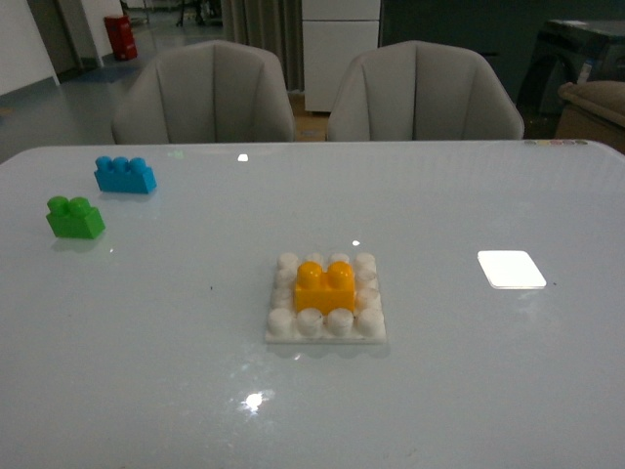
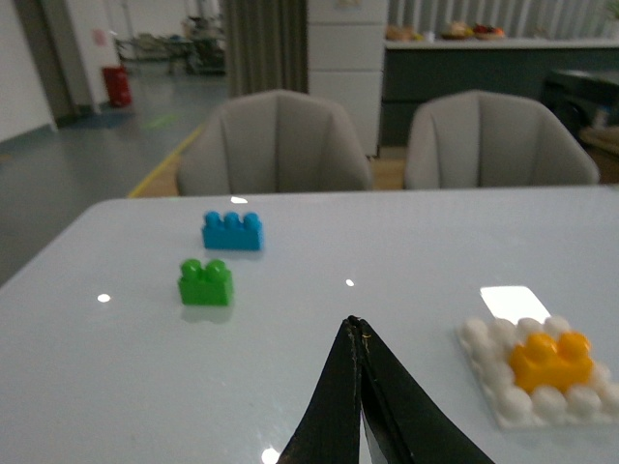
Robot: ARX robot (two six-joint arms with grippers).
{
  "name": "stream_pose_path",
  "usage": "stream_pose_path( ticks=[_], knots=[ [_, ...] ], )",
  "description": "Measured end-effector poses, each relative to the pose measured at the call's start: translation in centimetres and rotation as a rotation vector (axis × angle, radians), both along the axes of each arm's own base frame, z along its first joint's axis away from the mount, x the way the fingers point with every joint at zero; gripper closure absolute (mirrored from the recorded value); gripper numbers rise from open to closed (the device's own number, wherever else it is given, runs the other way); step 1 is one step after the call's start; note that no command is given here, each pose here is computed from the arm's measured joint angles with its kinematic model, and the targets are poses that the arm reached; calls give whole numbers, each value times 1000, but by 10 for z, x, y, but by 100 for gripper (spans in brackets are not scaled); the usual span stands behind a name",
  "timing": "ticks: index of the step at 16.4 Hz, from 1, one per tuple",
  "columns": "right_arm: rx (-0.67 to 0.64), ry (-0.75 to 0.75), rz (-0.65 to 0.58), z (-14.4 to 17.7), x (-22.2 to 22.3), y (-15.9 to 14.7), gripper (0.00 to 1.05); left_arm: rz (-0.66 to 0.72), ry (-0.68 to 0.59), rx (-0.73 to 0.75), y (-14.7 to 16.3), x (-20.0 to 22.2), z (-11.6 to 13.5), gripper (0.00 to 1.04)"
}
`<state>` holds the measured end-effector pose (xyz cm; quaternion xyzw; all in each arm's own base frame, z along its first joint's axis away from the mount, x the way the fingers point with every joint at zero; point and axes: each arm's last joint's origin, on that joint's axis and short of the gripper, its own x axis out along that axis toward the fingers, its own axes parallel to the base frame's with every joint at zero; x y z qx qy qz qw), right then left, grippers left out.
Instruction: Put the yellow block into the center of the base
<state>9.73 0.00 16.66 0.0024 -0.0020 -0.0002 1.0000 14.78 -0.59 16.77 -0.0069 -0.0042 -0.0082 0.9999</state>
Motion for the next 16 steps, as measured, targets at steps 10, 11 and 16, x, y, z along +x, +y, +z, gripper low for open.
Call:
stream_pose_path(
  ticks=[10,11,16],
  knots=[
    [0,1,0,0,0,0,6,16,-4,0,6,-24,2,103],
    [0,1,0,0,0,0,6,16,-3,0,6,-26,2,103],
    [0,1,0,0,0,0,6,16,-3,0,6,-34,2,103]
  ],
)
